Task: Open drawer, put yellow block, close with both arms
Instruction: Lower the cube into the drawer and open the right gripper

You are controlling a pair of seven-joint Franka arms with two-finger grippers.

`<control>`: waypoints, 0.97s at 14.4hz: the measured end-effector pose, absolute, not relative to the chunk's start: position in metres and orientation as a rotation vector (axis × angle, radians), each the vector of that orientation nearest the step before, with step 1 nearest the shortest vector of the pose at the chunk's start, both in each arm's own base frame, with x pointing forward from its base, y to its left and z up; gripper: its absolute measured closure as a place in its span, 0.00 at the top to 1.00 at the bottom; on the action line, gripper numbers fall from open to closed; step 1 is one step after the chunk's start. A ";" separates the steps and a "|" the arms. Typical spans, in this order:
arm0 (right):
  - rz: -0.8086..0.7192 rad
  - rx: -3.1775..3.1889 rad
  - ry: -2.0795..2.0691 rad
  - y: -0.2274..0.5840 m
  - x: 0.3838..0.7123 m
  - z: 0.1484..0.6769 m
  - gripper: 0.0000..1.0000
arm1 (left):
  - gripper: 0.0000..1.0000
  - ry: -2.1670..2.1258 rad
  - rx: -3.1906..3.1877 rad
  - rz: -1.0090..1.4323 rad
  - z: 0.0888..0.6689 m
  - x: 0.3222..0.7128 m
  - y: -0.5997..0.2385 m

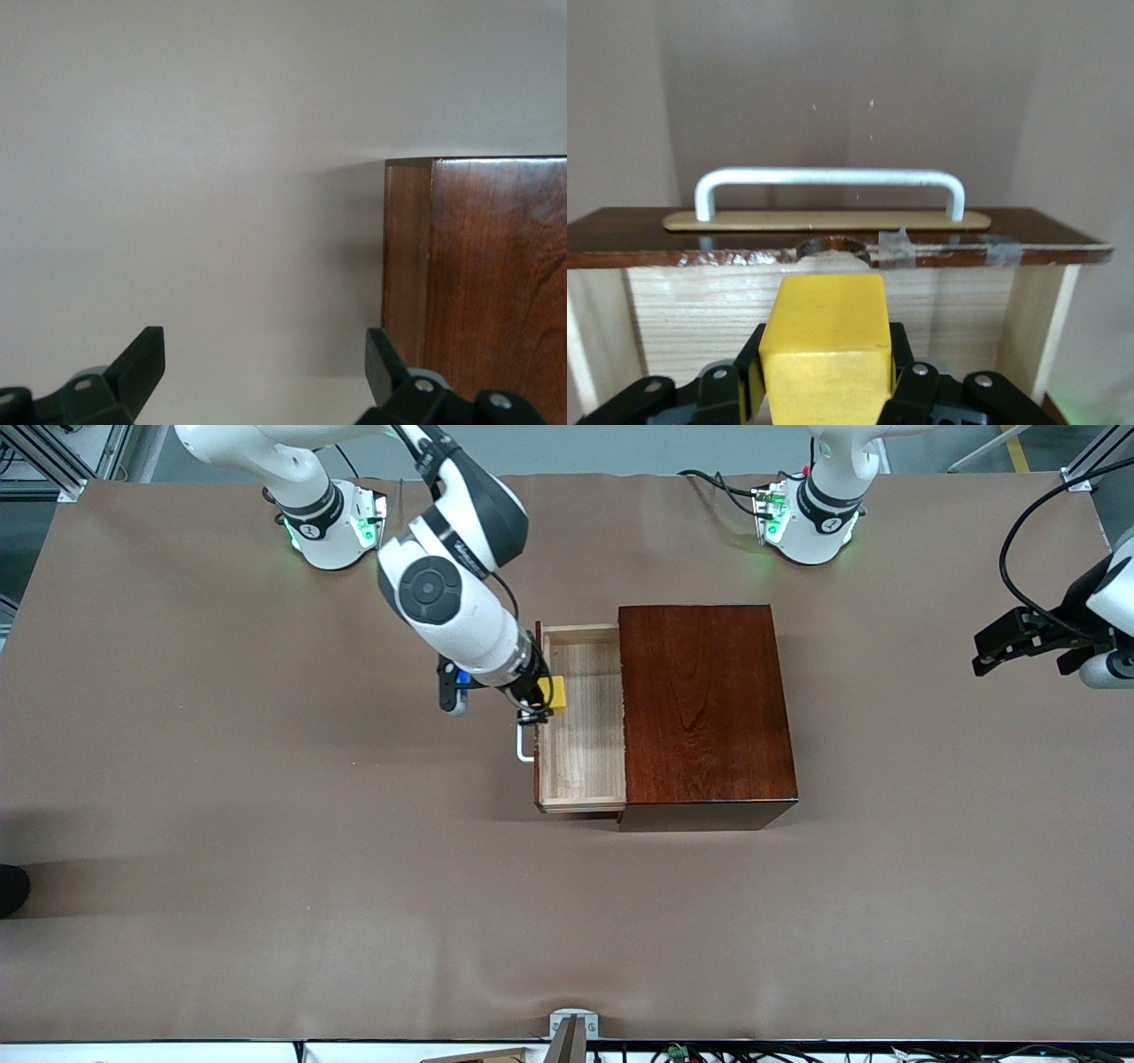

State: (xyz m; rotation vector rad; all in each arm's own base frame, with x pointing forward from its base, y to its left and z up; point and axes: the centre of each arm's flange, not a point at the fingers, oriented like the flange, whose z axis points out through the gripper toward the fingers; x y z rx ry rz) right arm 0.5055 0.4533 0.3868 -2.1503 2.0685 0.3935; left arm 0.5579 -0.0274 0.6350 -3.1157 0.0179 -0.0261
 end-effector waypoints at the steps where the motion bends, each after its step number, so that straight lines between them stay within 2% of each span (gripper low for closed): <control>1: 0.392 -2.145 2.070 0.461 0.502 0.379 0.56 | 1.00 0.018 -3.115 -0.025 0.635 0.556 -0.027; 10: 0.396 -2.164 2.077 0.489 0.491 0.320 0.56 | 1.00 0.013 -3.113 0.016 0.623 0.555 -0.026; 13: 0.397 -2.160 2.084 0.490 0.492 0.319 0.56 | 1.00 0.006 -3.113 0.021 0.621 0.555 -0.023; 14: 0.399 -2.155 2.094 0.490 0.491 0.319 0.62 | 1.00 0.001 -3.113 0.023 0.621 0.555 -0.021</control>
